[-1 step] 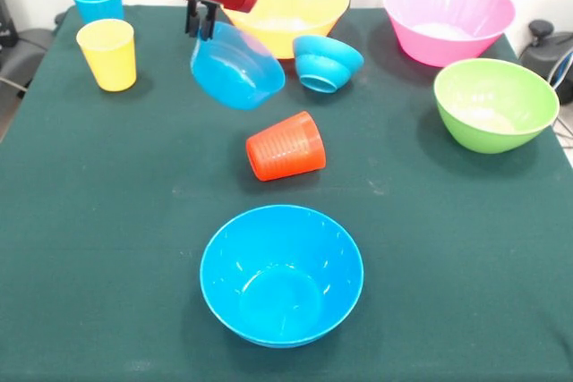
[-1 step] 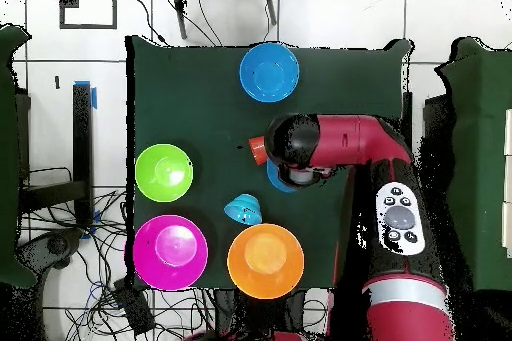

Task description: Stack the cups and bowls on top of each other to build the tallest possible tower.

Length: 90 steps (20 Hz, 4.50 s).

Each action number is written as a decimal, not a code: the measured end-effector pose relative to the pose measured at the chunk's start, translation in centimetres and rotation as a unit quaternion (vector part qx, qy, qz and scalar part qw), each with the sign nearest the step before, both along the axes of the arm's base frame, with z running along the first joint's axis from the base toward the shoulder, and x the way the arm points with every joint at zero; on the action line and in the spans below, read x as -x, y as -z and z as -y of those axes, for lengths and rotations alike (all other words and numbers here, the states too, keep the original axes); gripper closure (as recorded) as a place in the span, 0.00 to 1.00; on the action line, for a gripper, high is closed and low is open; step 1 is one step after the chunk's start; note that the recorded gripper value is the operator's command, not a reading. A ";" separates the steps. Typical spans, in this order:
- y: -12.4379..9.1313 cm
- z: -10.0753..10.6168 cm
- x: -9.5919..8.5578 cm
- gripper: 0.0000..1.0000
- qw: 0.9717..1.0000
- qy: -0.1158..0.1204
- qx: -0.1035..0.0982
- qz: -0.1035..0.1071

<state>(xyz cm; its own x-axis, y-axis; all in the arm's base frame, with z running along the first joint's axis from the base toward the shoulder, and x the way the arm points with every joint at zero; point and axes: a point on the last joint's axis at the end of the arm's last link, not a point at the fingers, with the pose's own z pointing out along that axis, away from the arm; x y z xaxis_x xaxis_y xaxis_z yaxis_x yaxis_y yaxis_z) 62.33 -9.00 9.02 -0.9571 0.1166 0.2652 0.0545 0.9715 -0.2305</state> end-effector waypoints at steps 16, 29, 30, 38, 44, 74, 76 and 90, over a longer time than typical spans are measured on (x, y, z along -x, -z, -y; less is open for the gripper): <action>0.8 -0.2 0.4 1.00 1.000 -0.003 -0.001 0.000; 3.1 -0.5 1.4 1.00 1.000 -0.008 -0.008 0.006; 3.3 -0.5 1.5 1.00 1.000 -0.010 -0.009 0.012; 4.4 -0.6 2.2 1.00 1.000 -0.011 -0.015 0.018; 5.8 -1.0 2.7 1.00 1.000 -0.001 -0.026 0.007; 12.4 -2.9 -3.0 1.00 0.995 0.062 -0.077 0.025; 12.3 -2.9 -3.1 1.00 0.995 0.064 -0.078 0.025; 12.6 -2.8 -4.9 1.00 0.993 0.077 -0.084 0.040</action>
